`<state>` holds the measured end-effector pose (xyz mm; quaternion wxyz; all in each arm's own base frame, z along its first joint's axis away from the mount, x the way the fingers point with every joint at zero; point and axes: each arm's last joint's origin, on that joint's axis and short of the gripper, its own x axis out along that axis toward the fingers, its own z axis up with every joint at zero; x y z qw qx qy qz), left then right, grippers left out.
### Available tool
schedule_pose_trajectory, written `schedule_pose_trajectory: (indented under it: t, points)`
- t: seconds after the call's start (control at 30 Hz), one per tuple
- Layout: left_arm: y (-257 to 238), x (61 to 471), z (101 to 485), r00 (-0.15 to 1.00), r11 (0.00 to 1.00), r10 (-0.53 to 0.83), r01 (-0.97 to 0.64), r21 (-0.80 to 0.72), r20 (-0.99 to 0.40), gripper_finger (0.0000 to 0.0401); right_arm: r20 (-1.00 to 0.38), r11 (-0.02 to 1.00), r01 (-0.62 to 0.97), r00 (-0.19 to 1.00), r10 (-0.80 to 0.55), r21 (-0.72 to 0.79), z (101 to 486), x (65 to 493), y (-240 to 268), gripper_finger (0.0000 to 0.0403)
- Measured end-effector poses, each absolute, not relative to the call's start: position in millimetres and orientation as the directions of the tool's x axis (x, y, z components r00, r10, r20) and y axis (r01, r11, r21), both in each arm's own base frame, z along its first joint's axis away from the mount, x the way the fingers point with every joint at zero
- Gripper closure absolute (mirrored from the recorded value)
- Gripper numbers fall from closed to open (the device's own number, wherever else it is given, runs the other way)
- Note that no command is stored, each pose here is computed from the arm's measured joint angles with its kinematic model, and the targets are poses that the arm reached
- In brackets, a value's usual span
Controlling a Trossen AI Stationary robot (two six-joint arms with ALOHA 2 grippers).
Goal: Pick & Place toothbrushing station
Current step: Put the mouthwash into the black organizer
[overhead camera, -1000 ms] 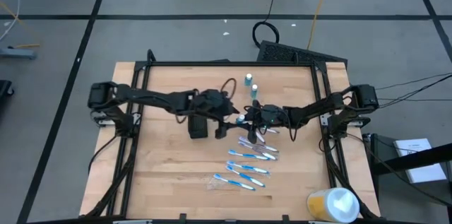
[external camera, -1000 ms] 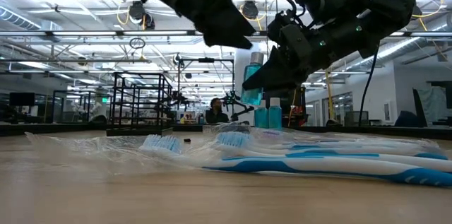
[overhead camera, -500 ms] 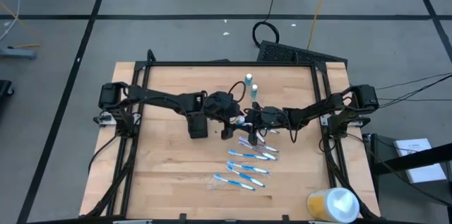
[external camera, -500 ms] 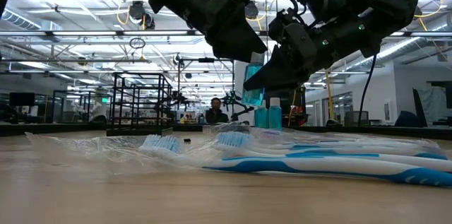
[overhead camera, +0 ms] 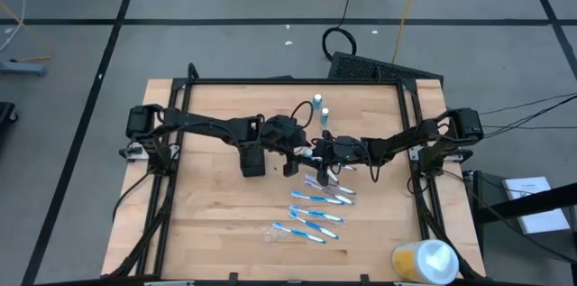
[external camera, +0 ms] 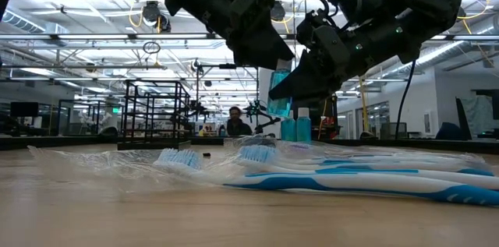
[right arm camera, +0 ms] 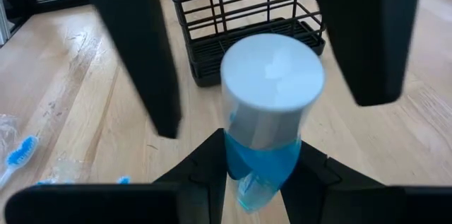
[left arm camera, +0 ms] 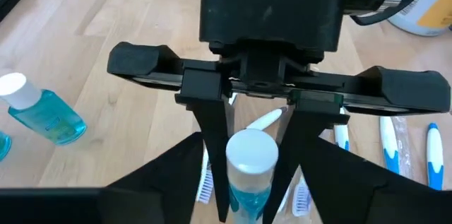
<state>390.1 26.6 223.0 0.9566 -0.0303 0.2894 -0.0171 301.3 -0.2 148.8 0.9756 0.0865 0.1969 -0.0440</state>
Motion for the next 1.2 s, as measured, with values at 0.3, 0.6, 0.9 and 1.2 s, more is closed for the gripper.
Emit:
schedule_pose_trajectory:
  t: [0.3,0.6,0.9,1.2]
  points:
    - [26.9,390.8,220.2,0.828,0.997,-0.051,0.013,-0.072,-0.558,0.026,-0.392,0.981,0.12,0.919,-0.052,0.152,148.8,301.3,-0.2,0.0307]
    - [26.9,390.8,220.3,0.829,0.997,-0.051,0.014,-0.072,-0.557,0.03,-0.392,0.982,0.119,0.919,-0.052,0.149,148.8,301.3,-0.2,0.0307]
    - [27.1,391.8,226.3,0.857,0.999,-0.046,0.037,-0.028,-0.514,0.0302,-0.389,0.977,0.161,0.916,-0.095,0.141,149.3,301.0,-0.5,0.0281]
    - [32.5,372.3,264.4,0.886,1.0,0.024,-0.013,0.027,-0.462,0.0302,-0.415,0.977,0.162,0.905,-0.091,0.139,151.6,297.3,-0.4,0.0172]
